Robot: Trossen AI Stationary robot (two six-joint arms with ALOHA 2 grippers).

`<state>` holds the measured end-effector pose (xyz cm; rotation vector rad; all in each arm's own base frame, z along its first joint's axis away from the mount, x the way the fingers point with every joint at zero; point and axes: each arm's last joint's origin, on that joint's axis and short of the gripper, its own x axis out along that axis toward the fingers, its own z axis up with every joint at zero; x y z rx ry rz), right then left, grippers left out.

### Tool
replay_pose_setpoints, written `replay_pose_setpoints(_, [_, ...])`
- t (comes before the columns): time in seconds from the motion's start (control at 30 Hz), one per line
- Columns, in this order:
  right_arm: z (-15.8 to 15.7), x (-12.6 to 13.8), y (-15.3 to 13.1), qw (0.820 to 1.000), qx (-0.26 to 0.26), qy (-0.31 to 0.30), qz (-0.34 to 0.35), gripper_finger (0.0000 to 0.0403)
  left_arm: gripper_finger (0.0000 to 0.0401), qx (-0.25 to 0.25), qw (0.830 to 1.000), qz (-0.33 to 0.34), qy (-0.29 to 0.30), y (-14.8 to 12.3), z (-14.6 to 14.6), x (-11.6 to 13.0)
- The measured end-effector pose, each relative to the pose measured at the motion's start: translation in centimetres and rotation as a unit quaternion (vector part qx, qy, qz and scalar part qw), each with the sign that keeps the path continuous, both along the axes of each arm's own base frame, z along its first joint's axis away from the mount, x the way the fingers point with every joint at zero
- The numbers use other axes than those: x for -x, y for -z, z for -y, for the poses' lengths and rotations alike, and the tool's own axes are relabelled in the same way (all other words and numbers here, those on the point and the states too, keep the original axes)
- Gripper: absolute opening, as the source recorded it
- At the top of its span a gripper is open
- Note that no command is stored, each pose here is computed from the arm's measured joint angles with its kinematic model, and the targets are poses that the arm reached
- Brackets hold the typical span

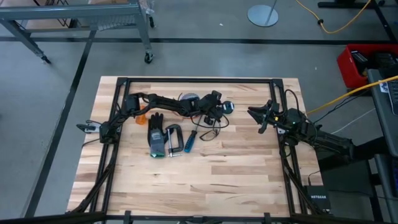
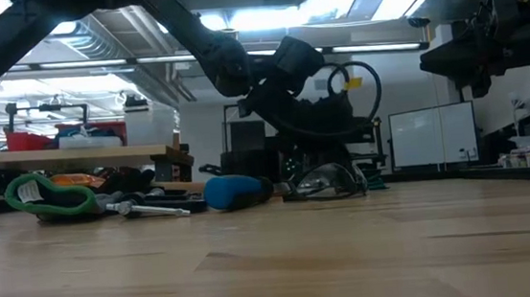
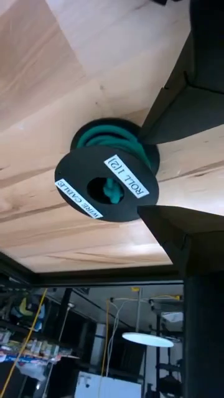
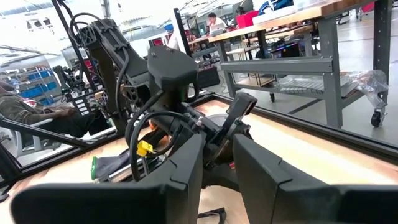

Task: Coil cords
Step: Uncoil the wire from the cable spool

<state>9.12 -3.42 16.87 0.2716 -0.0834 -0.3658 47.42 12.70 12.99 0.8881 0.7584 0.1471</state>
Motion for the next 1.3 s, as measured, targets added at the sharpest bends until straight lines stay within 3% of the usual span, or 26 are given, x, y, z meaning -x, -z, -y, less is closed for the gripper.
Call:
replay_pose_setpoints(0.37, [0.00,0.00,-0.06,1.000,0.001,0.000,0.003,0.0095,0.0164,-0.001,1.000,-0.020,0.024,0.25,0.39,0.06])
replay_pose_setpoints(0.63, [-0.01,0.00,-0.08,1.000,0.000,-0.002,0.004,0.0095,0.0160,-0.002,1.000,0.013,0.020,-0.23,0.34,-0.26])
replay_pose_setpoints(1.3, [-0.01,0.00,-0.09,1.000,-0.012,-0.001,0.009,0.0095,0.0024,0.002,1.000,0.014,0.017,-0.21,0.33,-0.25])
